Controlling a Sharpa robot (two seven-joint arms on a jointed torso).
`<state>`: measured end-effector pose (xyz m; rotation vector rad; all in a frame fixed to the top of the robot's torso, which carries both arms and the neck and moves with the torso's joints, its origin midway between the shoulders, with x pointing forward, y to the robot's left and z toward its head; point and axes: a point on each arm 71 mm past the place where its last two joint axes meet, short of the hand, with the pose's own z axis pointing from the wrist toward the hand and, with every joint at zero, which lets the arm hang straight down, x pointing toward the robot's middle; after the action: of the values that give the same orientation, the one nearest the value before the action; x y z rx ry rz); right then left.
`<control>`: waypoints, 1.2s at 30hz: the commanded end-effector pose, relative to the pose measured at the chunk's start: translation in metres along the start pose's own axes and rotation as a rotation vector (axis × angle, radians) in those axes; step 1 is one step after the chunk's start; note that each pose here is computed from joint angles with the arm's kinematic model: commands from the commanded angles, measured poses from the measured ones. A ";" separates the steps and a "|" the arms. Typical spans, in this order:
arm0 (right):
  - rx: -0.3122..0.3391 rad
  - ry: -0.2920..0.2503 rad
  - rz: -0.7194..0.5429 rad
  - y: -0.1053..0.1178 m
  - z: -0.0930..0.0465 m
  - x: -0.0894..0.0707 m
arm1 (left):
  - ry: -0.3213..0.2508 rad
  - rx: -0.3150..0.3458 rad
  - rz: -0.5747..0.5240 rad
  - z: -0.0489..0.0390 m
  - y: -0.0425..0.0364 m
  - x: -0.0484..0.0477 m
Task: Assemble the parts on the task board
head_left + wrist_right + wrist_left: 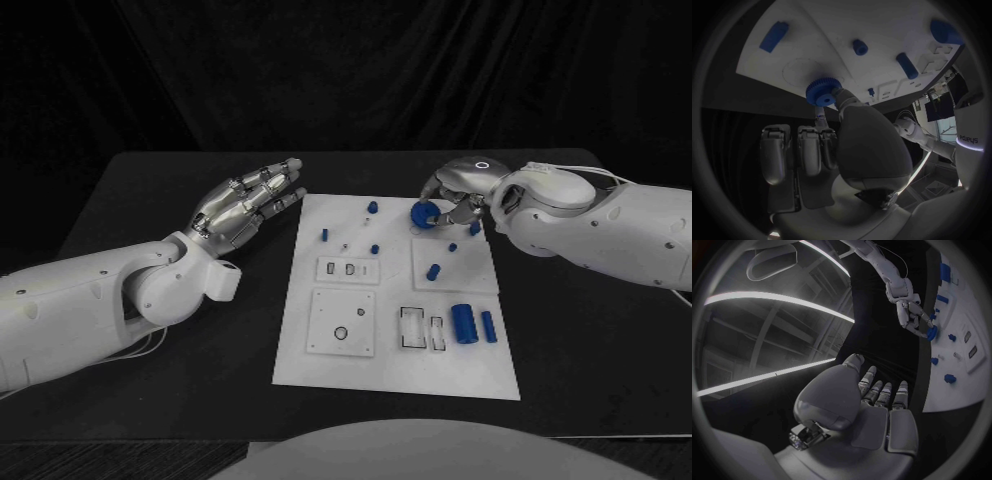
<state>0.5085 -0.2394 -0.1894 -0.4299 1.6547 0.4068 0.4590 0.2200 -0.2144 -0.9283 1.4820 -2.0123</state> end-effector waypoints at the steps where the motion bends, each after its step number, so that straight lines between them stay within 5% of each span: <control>1: -0.036 -0.029 -0.006 0.010 0.004 -0.008 | 0.015 0.004 -0.011 0.0010 -0.0004 0.0017; 27: -0.180 0.031 -0.029 0.067 0.055 -0.010 | 0.025 -0.012 -0.016 0.0044 0.0023 0.0030; 36: -0.192 0.044 -0.034 0.075 0.063 -0.009 | 0.026 -0.018 -0.016 0.0047 0.0029 0.0033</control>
<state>0.5261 -0.1434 -0.1858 -0.5952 1.6388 0.5397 0.4607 0.2159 -0.2166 -0.9324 1.5155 -2.0120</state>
